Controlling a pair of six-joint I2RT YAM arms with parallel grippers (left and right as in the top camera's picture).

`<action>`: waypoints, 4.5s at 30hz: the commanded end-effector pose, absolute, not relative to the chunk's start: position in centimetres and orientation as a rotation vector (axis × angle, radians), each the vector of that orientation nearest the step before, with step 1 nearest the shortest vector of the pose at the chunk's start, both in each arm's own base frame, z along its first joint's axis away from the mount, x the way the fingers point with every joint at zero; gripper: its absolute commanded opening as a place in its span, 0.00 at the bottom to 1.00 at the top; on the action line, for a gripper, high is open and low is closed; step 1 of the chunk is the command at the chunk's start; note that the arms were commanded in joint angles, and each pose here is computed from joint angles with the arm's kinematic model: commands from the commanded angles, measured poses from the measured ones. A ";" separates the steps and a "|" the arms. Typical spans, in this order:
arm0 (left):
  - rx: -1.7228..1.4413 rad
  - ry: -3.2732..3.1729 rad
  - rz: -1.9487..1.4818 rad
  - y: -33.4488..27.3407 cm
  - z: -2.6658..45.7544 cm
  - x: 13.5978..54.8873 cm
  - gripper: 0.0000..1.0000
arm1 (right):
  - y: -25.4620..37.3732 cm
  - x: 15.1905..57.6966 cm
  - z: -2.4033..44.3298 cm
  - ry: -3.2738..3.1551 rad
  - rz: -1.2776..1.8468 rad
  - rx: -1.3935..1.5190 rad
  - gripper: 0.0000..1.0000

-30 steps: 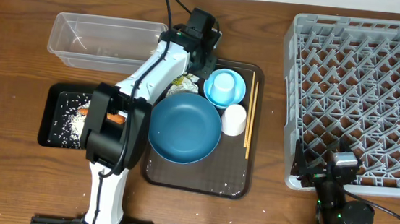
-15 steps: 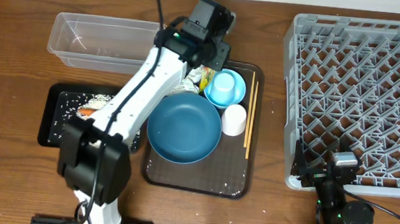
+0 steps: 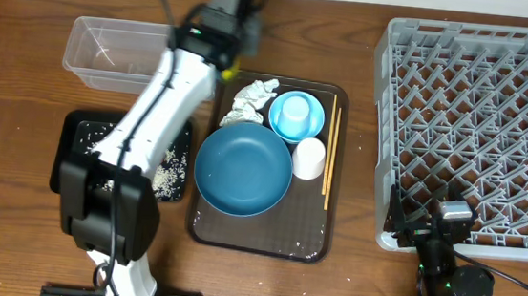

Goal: Sort waste into correct bins and load items into the dishwasher rack
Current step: 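Carry the wrappers left and release them into the clear bin, then move the left gripper back over the white tissue and descend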

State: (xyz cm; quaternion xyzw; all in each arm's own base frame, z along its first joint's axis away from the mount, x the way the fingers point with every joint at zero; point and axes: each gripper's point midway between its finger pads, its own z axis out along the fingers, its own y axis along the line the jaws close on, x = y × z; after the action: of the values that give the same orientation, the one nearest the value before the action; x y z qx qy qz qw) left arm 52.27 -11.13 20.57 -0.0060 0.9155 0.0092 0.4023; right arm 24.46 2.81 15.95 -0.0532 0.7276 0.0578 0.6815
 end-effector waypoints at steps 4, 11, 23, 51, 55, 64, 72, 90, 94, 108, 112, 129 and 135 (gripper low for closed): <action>-0.623 2.168 0.003 -0.5 22.4 53.4 0.06 | 2.5 24.5 15.9 1.635 0.111 -0.118 0.99; -0.857 2.103 -0.135 3.9 22.3 53.6 0.38 | 2.5 24.5 15.9 1.635 0.111 -0.118 0.99; -0.508 2.350 -0.508 -5.0 20.9 52.2 0.88 | 2.5 24.5 15.9 1.635 0.111 -0.118 0.99; 0.009 2.678 -0.147 -17.5 8.7 48.2 0.06 | 2.5 24.5 15.9 1.635 0.111 -0.118 0.99; 0.046 2.702 -0.142 -18.7 7.8 47.5 0.06 | 2.5 24.5 15.9 1.635 0.111 -0.118 0.99; 0.121 2.751 -0.131 -20.6 6.6 45.3 0.06 | 2.5 24.5 15.9 1.635 0.111 -0.118 0.99; 0.108 2.741 -0.124 -20.2 5.3 45.6 0.06 | 2.5 24.5 15.9 1.635 0.111 -0.118 0.99; 0.135 2.869 -0.211 -21.3 2.4 43.3 0.06 | 2.5 24.5 15.9 1.635 0.111 -0.118 0.99; 0.148 2.861 -0.216 -21.7 2.8 43.2 0.06 | 2.5 24.5 15.9 1.635 0.111 -0.118 0.99; 0.275 2.822 -0.166 -24.7 4.9 41.1 0.06 | 2.5 24.5 15.9 1.635 0.111 -0.118 0.99; 0.218 2.793 -0.057 -22.4 5.1 42.4 0.08 | 2.5 24.5 15.9 1.635 0.111 -0.118 0.99; 0.171 2.688 -0.042 -20.1 7.5 46.4 0.45 | 2.5 24.5 15.9 1.635 0.111 -0.118 0.99; 0.217 2.697 -0.031 -20.1 6.6 46.3 0.49 | 2.5 24.5 15.9 1.635 0.111 -0.118 0.99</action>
State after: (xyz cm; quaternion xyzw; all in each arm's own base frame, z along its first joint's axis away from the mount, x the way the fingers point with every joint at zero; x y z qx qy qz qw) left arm 45.83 -20.09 4.99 0.0671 0.9778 -0.0136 0.1982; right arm 24.46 2.81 15.95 -0.0532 0.7276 0.0578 0.6815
